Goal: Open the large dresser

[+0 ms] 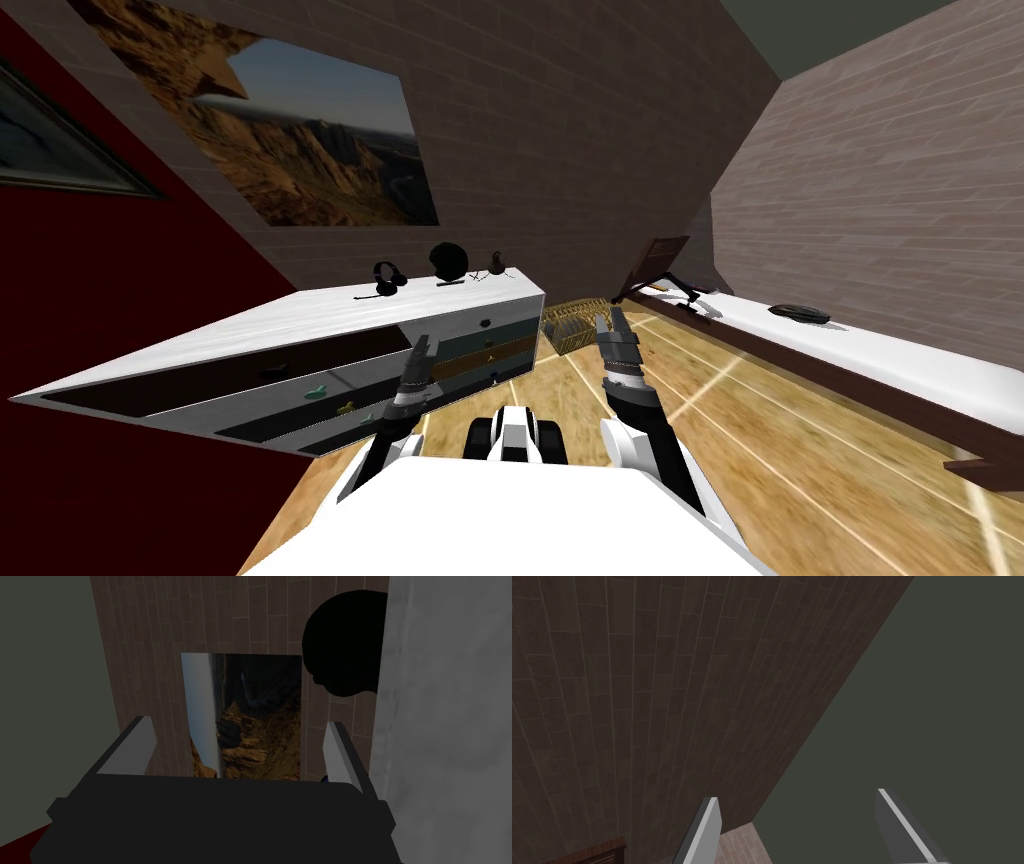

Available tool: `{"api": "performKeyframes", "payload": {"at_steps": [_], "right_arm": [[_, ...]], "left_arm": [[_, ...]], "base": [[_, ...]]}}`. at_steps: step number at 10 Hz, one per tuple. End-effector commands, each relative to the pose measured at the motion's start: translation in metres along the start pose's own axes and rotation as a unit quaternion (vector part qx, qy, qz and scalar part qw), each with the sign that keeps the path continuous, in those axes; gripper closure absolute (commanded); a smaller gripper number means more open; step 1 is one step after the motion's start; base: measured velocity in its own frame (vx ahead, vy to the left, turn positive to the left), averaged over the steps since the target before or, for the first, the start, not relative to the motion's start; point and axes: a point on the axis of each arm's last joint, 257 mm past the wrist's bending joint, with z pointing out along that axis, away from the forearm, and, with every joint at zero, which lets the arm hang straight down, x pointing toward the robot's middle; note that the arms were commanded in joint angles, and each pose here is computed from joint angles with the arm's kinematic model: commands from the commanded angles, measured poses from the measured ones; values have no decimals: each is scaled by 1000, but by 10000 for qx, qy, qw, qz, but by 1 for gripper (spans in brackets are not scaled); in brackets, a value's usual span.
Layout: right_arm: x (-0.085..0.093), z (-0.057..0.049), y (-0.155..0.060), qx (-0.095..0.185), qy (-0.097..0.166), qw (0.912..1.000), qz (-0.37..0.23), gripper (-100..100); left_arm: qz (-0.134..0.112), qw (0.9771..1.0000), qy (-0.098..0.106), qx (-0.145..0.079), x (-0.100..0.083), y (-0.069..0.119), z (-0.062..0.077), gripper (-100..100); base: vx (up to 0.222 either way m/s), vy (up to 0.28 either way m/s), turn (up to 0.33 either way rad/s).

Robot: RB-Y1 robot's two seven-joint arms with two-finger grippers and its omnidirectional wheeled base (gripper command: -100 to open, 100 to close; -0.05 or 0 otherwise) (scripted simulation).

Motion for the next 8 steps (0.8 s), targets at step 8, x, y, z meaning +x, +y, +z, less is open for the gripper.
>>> {"api": "performKeyframes", "payload": {"at_steps": [8], "right_arm": [[0,0,0,0,0,10000,0,0]], "left_arm": [[39,9991,-241,-356,-13,55,-57,-100]], "base": [[114,-76,11]]}}
